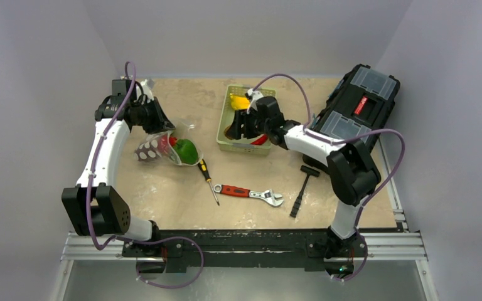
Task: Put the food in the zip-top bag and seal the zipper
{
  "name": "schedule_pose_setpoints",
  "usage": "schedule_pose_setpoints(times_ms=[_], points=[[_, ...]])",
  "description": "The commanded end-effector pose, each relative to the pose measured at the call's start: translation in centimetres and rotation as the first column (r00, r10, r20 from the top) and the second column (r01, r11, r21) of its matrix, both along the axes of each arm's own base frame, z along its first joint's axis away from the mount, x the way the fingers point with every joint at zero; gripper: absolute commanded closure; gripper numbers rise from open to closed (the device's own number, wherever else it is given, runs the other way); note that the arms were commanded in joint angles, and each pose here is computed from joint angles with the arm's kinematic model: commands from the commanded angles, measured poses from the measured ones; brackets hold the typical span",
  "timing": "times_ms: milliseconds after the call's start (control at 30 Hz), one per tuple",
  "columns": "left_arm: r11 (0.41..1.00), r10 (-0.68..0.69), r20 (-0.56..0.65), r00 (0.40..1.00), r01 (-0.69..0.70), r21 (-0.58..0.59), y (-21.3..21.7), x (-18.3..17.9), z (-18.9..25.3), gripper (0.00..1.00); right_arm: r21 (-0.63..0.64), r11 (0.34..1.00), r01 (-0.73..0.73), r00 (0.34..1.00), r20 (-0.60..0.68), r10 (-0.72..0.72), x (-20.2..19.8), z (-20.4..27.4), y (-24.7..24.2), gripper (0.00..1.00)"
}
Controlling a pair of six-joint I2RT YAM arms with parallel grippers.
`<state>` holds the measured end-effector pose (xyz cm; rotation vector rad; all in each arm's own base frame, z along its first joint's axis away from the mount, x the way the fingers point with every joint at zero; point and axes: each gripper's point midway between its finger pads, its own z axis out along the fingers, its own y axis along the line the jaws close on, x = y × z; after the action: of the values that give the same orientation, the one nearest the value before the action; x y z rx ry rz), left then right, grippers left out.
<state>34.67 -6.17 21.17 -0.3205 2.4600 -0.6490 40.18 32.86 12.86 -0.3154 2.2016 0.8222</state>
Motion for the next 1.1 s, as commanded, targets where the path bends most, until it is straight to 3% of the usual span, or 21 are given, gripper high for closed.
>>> schedule_pose_setpoints(times_ms=[0, 133, 367, 567, 800, 1067], points=[[1.0, -0.014, 0.054, 0.998, 0.014, -0.001, -0.3, 0.1, 1.4, 1.0, 0.169, 0.953, -0.251, 0.964, 0.127, 0.232, -5.8, 6.4, 6.2, 1.0], [1.0, -0.015, 0.058, 0.998, 0.015, -0.002, -0.3, 0.0, 1.5, 1.0, 0.181, 0.922, -0.342, 0.935, 0.161, 0.315, -9.1, 7.5, 9.9, 1.0], [1.0, -0.015, 0.073, 0.997, 0.015, 0.003, -0.3, -0.1, 1.9, 1.0, 0.228, 0.885, -0.406, 0.914, 0.128, 0.386, -11.4, 6.4, 15.0, 1.0], [1.0, -0.018, 0.085, 0.996, 0.018, -0.006, -0.4, -0.3, 2.3, 1.0, 0.253, 0.906, -0.339, 0.939, 0.145, 0.311, -8.5, 6.2, 18.1, 1.0], [1.0, -0.021, 0.095, 0.995, 0.022, -0.012, -0.6, -0.4, 2.6, 1.0, 0.341, 0.88, -0.331, 0.944, 0.127, 0.305, -5.7, 6.4, 23.2, 1.0], [1.0, -0.021, 0.109, 0.994, 0.023, -0.016, -0.6, -0.5, 3.1, 1.0, 0.393, 0.872, -0.292, 0.956, 0.143, 0.256, -5.5, 8.8, 22.6, 0.98]])
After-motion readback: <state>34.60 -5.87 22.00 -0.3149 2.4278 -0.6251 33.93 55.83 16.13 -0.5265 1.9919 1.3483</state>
